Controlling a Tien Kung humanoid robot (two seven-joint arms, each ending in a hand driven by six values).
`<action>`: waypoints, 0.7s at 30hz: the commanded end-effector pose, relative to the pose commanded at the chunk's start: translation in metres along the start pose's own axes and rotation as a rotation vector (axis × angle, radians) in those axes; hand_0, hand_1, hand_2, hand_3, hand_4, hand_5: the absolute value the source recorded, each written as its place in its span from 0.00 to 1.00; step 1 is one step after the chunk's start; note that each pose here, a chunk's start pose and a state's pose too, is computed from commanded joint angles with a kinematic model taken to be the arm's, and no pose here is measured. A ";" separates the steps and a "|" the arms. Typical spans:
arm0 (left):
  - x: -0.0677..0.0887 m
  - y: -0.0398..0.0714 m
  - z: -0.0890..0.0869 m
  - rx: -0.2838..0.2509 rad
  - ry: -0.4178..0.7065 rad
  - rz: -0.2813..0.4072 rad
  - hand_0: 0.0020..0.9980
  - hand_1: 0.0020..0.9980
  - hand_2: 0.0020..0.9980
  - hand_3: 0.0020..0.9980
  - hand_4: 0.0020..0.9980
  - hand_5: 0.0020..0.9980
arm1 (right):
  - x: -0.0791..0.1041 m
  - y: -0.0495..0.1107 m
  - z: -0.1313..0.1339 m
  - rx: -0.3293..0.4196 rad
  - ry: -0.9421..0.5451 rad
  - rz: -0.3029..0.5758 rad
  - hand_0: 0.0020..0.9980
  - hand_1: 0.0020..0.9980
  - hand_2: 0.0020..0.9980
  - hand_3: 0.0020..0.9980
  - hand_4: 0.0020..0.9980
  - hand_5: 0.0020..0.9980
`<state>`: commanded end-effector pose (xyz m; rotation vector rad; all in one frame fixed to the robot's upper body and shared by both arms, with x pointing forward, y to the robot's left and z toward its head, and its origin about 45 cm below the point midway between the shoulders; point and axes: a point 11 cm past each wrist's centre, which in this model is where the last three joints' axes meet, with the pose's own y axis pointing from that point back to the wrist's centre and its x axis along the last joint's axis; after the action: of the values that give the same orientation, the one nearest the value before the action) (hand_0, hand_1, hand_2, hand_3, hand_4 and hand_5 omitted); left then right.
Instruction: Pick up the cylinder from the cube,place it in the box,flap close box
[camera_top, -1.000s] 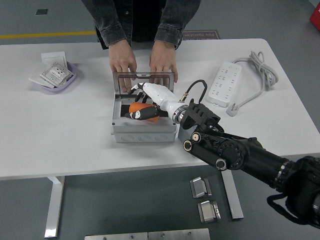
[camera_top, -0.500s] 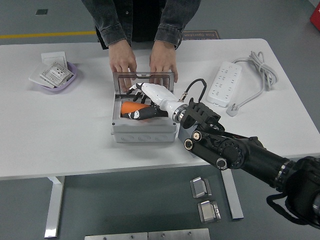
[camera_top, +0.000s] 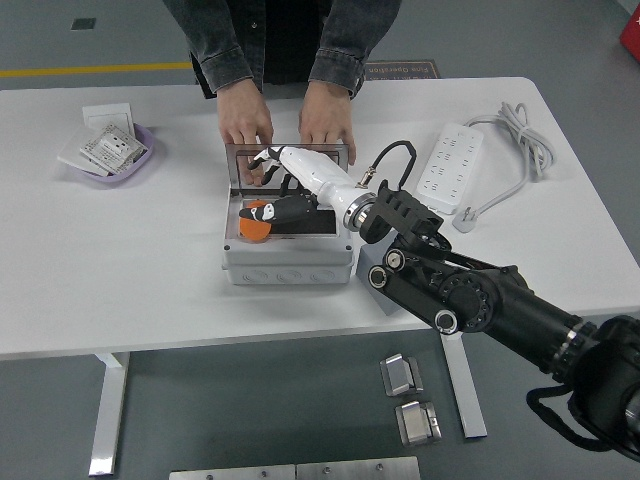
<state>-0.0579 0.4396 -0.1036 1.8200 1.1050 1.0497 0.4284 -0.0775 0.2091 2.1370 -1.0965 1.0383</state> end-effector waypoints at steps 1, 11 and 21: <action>-0.001 0.000 0.000 0.000 0.001 -0.001 0.73 0.74 0.69 0.80 0.77 0.44 | 0.002 0.000 -0.002 0.004 -0.004 0.003 0.28 0.42 0.57 0.74 1.00 0.47; -0.006 -0.001 -0.003 0.004 0.007 -0.010 0.73 0.74 0.69 0.80 0.77 0.43 | 0.016 0.013 -0.014 0.024 -0.020 0.019 0.28 0.42 0.58 0.74 1.00 0.48; -0.009 -0.002 -0.004 0.007 0.013 -0.016 0.73 0.74 0.69 0.80 0.76 0.43 | 0.045 0.022 -0.022 0.039 -0.029 0.047 0.25 0.37 0.56 0.72 1.00 0.50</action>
<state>-0.0649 0.4330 -0.1056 1.8092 1.1308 1.0510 0.4179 -0.0935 0.2603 2.1728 -1.1543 1.0620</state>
